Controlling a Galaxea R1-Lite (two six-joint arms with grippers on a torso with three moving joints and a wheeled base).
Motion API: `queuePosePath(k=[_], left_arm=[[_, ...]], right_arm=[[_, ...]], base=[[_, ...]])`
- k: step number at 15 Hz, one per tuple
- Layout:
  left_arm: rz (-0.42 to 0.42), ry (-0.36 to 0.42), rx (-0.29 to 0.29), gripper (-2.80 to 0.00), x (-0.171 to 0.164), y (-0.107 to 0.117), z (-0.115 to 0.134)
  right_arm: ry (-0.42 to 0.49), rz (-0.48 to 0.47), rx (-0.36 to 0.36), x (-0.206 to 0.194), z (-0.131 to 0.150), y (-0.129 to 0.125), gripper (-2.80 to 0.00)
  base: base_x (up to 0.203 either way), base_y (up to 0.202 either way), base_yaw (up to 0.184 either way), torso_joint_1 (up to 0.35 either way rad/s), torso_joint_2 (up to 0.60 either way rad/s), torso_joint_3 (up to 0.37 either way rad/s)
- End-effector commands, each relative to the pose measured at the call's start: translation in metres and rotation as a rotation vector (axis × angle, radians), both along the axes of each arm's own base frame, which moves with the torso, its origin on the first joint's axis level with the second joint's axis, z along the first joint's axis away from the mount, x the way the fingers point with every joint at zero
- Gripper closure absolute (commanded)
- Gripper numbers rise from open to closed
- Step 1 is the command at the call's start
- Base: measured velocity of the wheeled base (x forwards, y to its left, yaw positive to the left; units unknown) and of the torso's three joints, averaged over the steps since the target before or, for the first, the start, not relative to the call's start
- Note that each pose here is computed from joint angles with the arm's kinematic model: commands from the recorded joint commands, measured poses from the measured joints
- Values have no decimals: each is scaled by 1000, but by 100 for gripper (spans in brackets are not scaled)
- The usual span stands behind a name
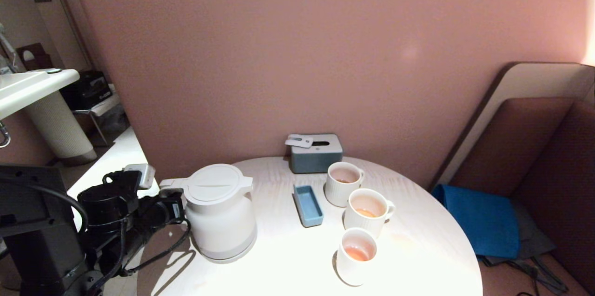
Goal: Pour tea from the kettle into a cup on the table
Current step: Pick up the kettle
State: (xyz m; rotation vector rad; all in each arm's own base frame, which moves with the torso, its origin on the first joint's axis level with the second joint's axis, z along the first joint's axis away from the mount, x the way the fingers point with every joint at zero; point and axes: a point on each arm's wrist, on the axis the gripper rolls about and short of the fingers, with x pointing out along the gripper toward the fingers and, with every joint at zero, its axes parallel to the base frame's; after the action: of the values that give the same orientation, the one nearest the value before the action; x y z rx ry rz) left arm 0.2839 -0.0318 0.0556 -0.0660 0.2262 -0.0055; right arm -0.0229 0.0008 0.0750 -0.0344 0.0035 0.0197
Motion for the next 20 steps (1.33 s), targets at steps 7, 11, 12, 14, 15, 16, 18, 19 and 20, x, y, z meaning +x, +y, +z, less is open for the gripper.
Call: queuePosePath(k=[7, 11, 12, 14, 15, 16, 18, 19, 20], left_arm=[[5, -191, -18, 0, 10, -1, 37], [19, -229, -21, 0, 8, -1, 47], [19, -247, -23, 0, 6, -1, 52], [19, -271, -27, 0, 2, 0, 64], [19, -275, -27, 0, 0, 0, 68], [18, -278, -28, 0, -1, 0, 72], [16, -281, -28, 0, -3, 0, 78], [14, -283, -29, 0, -4, -1, 80], [14, -285, -29, 0, -5, -1, 80]], right_arm=[[1, 2, -1, 0, 0, 0, 0], [1, 1, -1, 0, 0, 0, 0], [1, 1, -1, 0, 0, 0, 0], [1, 2, -1, 0, 0, 0, 0], [1, 0, -1, 0, 0, 0, 0], [1, 0, -1, 0, 0, 0, 0], [1, 2, -1, 0, 0, 0, 0], [1, 1, -1, 0, 0, 0, 0], [1, 2, -1, 0, 0, 0, 0]], base=[[0, 0, 0, 0, 0, 0], [0, 0, 0, 0, 0, 0], [0, 0, 0, 0, 0, 0], [0, 0, 0, 0, 0, 0], [0, 0, 0, 0, 0, 0], [0, 0, 0, 0, 0, 0], [0, 0, 0, 0, 0, 0], [0, 0, 0, 0, 0, 0], [0, 0, 0, 0, 0, 0]])
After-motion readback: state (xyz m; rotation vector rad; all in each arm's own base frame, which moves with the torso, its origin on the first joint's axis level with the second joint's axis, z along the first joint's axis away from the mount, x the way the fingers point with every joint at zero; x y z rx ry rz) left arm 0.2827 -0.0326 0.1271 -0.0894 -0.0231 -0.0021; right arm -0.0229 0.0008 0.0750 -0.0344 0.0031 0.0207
